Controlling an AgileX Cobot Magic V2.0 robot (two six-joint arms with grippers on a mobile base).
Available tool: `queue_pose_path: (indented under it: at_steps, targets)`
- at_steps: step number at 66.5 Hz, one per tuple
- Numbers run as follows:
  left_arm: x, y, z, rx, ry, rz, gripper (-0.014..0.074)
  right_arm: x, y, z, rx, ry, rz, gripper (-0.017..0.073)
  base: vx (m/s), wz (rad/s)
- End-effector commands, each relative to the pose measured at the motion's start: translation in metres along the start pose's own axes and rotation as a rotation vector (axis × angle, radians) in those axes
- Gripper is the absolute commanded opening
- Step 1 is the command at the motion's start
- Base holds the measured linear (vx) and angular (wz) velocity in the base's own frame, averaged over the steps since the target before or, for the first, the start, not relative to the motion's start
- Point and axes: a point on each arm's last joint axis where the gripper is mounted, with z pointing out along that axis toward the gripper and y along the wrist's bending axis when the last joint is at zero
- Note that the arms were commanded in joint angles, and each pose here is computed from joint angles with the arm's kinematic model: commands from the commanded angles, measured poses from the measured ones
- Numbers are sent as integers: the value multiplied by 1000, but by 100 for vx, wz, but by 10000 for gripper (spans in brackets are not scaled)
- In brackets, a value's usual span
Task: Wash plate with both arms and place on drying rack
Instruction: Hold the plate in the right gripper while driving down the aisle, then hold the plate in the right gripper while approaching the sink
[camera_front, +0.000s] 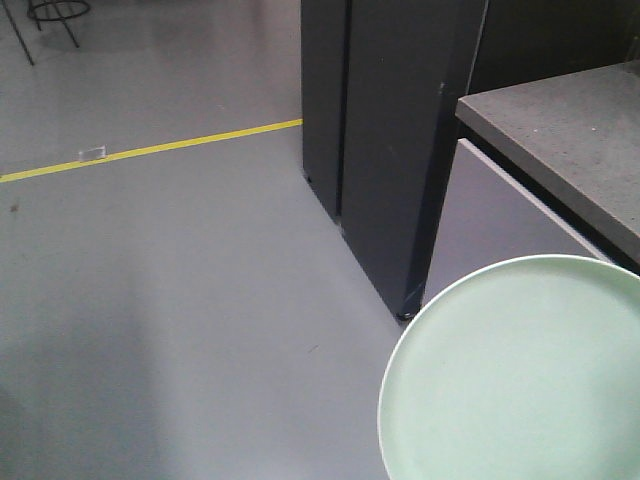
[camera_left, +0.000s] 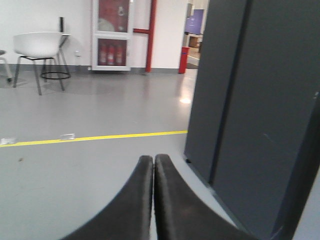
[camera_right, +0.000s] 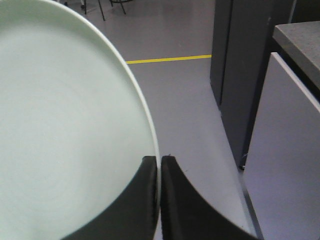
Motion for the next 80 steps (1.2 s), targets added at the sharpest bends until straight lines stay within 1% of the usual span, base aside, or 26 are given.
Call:
queue_pose_path:
  at_steps: [1,39,80]
  targets:
    - [-2,-1,-1,22,-71,-11,-6,-14,0,-3,8,-92,5,-5,21,-41]
    - [-2,-1,-1,22,-71,-11,-6,-14,0,-3,8,-94,5,-5,18,-46]
    - [-2,-1,-1,22,-71,-11,-6,-14,0,-3,8,-94,5,-5,12,-47]
